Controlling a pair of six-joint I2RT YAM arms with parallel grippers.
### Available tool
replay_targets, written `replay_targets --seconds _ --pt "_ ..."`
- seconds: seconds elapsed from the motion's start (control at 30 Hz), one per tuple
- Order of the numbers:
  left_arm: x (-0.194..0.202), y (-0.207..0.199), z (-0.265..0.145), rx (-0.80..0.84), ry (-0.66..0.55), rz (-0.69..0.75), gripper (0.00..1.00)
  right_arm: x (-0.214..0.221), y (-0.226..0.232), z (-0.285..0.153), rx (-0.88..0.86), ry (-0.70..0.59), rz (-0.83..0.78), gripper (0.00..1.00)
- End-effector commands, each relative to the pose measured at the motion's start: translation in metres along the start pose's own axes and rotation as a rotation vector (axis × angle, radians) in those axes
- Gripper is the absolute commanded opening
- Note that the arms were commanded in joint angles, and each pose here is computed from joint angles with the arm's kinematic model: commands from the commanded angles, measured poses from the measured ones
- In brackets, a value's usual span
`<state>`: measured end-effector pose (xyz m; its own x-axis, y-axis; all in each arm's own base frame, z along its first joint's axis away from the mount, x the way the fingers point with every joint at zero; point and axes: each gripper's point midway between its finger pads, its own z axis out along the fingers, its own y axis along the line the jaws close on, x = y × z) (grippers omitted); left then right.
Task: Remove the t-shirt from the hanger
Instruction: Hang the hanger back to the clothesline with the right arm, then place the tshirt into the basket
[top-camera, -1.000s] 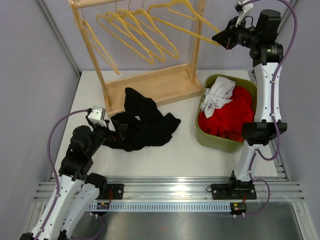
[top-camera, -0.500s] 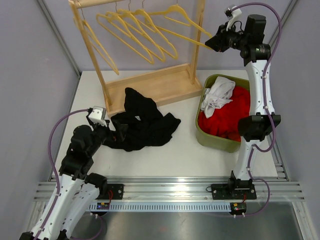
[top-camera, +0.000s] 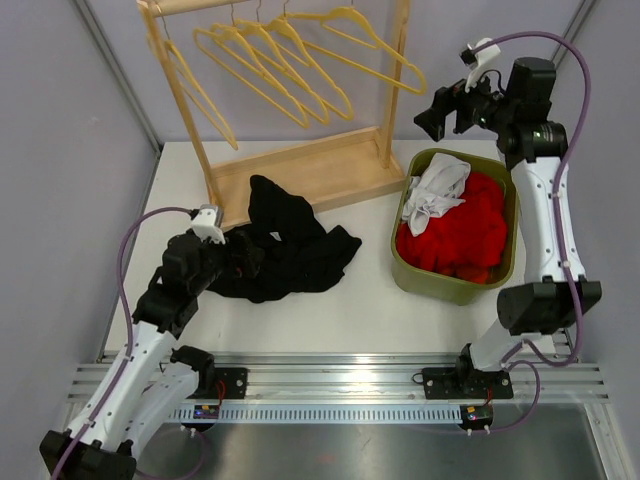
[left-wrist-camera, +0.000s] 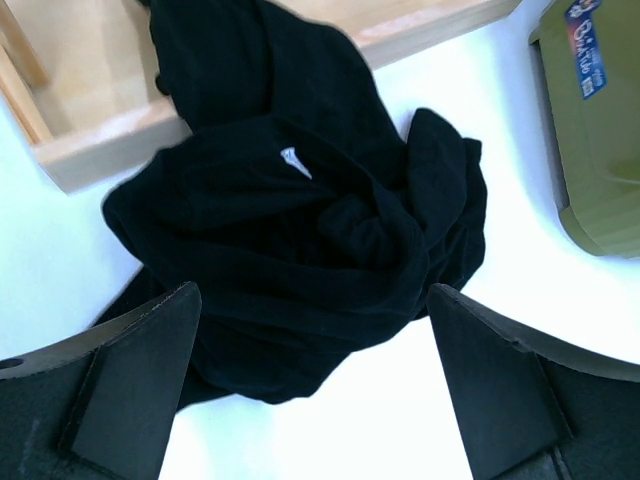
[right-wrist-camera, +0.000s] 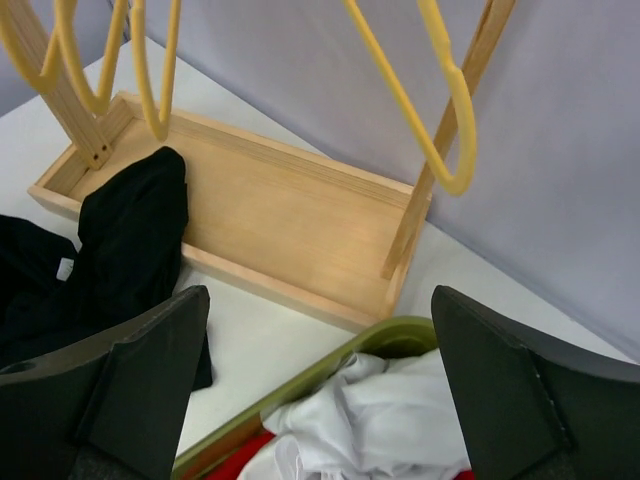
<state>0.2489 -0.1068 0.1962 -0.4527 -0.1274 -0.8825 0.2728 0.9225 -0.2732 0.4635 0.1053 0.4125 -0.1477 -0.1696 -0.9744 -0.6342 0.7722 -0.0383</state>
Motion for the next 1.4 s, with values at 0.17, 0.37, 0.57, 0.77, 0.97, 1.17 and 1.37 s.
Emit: replay_targets --seconds 0.17,0.37,0.57,0.77,0.97,1.17,1.37 --pt "0.022 0.011 0.015 -0.112 0.079 -0.266 0.99 0.013 0.053 -0.075 0.015 -0.030 -0.146 0.99" --pt "0.035 0.019 0.017 -0.190 0.110 -0.386 0.99 0.087 0.140 -0.101 -0.365 0.029 -0.125 1.00" --pt "0.052 0.016 0.032 -0.246 0.202 -0.551 0.99 0.129 0.173 -0.108 -0.502 0.035 -0.029 0.99" --pt "0.078 0.019 0.050 -0.372 0.285 -0.604 0.99 0.143 0.180 -0.110 -0.526 0.041 -0.005 0.99" --pt "0.117 0.021 0.071 -0.515 0.435 -0.595 0.98 0.151 0.182 -0.111 -0.535 0.052 -0.003 0.99" --pt "0.157 0.026 0.087 -0.585 0.544 -0.568 0.92 0.153 0.184 -0.112 -0.537 0.048 -0.015 1.00" --pt "0.182 0.026 0.091 -0.577 0.565 -0.575 0.72 0.155 0.185 -0.113 -0.547 0.052 -0.018 0.99"
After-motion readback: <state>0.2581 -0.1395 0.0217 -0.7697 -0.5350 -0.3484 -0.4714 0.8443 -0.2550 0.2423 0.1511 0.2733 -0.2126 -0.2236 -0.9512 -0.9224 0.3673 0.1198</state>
